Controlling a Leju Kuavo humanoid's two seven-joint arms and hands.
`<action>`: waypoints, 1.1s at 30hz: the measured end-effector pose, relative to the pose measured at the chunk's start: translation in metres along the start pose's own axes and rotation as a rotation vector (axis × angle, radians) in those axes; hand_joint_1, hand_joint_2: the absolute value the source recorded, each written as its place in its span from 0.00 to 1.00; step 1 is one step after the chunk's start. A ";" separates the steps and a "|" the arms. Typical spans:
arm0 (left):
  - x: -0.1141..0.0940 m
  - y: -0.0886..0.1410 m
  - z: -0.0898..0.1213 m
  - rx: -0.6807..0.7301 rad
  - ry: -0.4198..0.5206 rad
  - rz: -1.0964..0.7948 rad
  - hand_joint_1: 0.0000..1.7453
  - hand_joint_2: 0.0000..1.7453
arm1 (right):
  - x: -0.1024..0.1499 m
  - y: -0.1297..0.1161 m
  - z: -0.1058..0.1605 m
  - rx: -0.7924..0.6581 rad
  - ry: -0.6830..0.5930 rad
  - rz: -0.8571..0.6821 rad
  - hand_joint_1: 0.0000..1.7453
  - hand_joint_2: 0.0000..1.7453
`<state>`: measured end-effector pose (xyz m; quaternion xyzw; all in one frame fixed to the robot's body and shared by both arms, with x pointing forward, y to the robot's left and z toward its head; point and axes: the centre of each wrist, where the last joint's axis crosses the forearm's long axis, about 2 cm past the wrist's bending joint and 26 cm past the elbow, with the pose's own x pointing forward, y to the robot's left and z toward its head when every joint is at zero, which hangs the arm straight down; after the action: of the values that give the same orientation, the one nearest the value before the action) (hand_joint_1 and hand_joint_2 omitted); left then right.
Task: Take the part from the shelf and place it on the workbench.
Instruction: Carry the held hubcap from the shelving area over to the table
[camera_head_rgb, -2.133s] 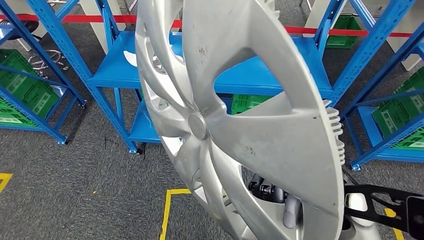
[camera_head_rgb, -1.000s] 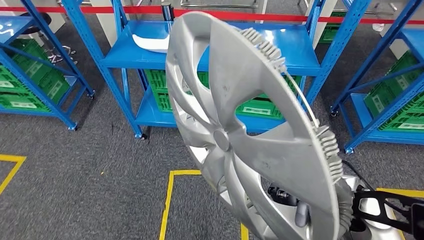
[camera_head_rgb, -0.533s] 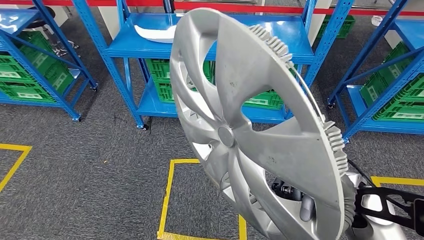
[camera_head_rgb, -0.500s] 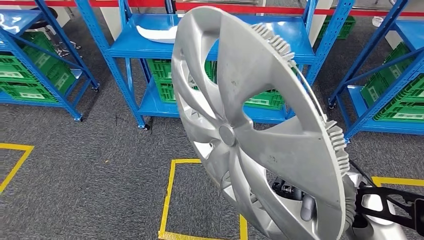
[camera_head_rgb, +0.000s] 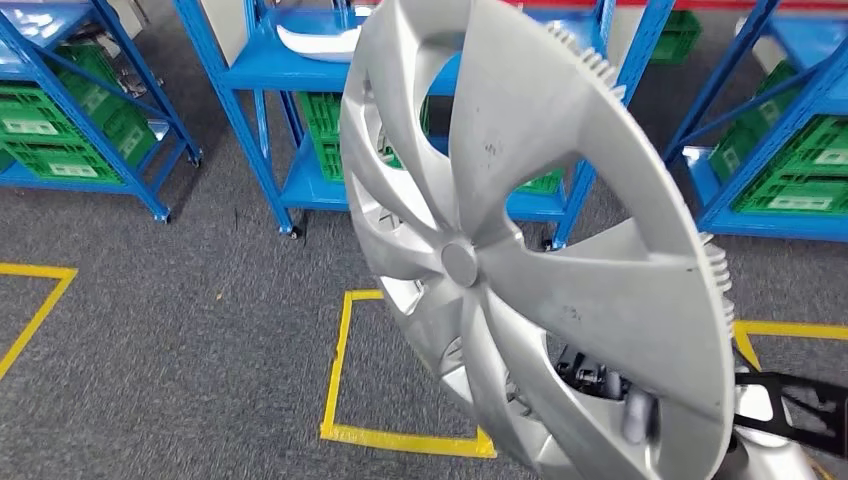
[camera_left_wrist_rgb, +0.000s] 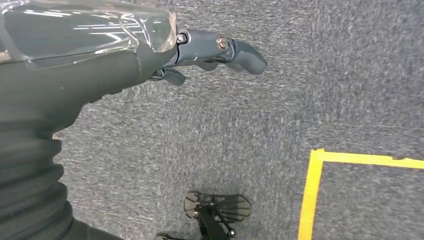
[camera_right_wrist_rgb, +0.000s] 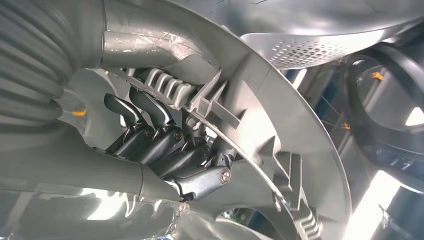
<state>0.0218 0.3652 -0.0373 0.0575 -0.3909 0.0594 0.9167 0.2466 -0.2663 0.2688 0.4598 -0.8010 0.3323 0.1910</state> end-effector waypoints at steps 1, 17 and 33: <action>0.000 0.000 0.000 0.002 0.001 0.001 0.00 1.00 | 0.000 0.000 0.000 0.000 -0.002 0.000 0.96 1.00; 0.001 0.003 0.000 0.014 -0.006 0.005 0.00 1.00 | -0.001 -0.001 -0.005 0.001 -0.017 0.004 0.96 1.00; -0.001 0.002 0.002 -0.016 -0.010 -0.019 0.00 1.00 | -0.001 -0.001 -0.014 0.025 -0.034 0.020 0.96 1.00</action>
<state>0.0199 0.3664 -0.0366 0.0543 -0.3953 0.0472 0.9157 0.2485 -0.2557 0.2786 0.4598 -0.8045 0.3362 0.1683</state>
